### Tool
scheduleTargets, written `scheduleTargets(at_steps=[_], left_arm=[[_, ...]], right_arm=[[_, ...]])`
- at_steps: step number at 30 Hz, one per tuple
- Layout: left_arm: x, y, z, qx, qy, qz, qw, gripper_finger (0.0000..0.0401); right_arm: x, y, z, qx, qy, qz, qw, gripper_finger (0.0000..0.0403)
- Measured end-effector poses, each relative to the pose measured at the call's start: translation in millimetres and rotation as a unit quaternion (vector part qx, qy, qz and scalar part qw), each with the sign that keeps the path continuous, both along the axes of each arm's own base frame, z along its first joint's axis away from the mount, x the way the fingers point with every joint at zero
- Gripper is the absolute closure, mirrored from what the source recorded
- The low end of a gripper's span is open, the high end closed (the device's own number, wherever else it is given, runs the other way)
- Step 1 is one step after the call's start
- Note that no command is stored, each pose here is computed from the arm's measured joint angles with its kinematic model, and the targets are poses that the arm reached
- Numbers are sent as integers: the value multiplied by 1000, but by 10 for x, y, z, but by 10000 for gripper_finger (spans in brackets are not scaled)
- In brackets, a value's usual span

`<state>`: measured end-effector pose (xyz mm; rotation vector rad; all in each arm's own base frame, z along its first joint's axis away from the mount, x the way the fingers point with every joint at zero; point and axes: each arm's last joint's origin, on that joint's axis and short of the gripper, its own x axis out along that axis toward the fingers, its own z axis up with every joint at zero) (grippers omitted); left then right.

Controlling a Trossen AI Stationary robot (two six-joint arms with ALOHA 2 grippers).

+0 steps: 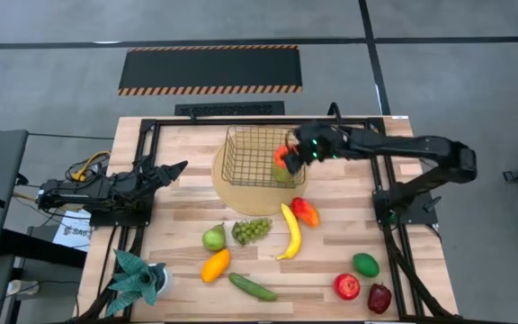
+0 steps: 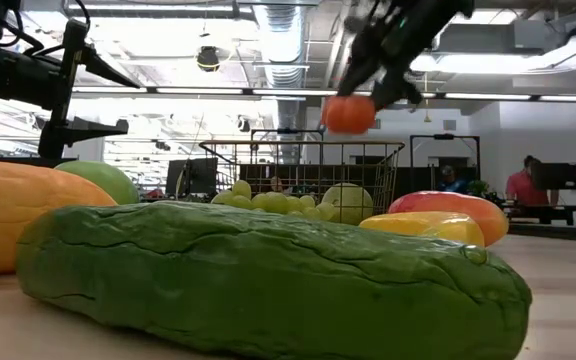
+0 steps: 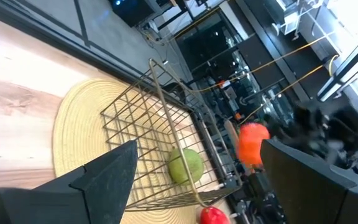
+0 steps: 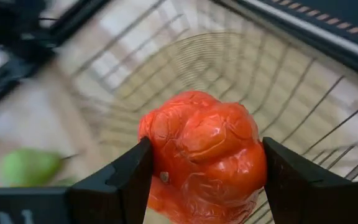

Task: Build produce basket
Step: Put the squash into the wire basket

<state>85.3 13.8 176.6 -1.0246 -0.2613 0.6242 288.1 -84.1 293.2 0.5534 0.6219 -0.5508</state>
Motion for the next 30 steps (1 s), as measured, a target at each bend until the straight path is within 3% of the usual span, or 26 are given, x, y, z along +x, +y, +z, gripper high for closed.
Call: scheduleTargets(at_steps=[11, 21, 30], left_arm=[[-1, 0, -8, 0, 4, 0, 1000, 74], [-1, 0, -13, 0, 8, -1, 1000, 74], [-2, 0, -20, 0, 11, -1, 1000, 74]], right_arm=[[442, -564, -346, -22, 74, -22, 997, 152], [670, -603, -449, -67, 223, -22, 972, 152], [745, -558, -590, -64, 255, -5, 965, 135]])
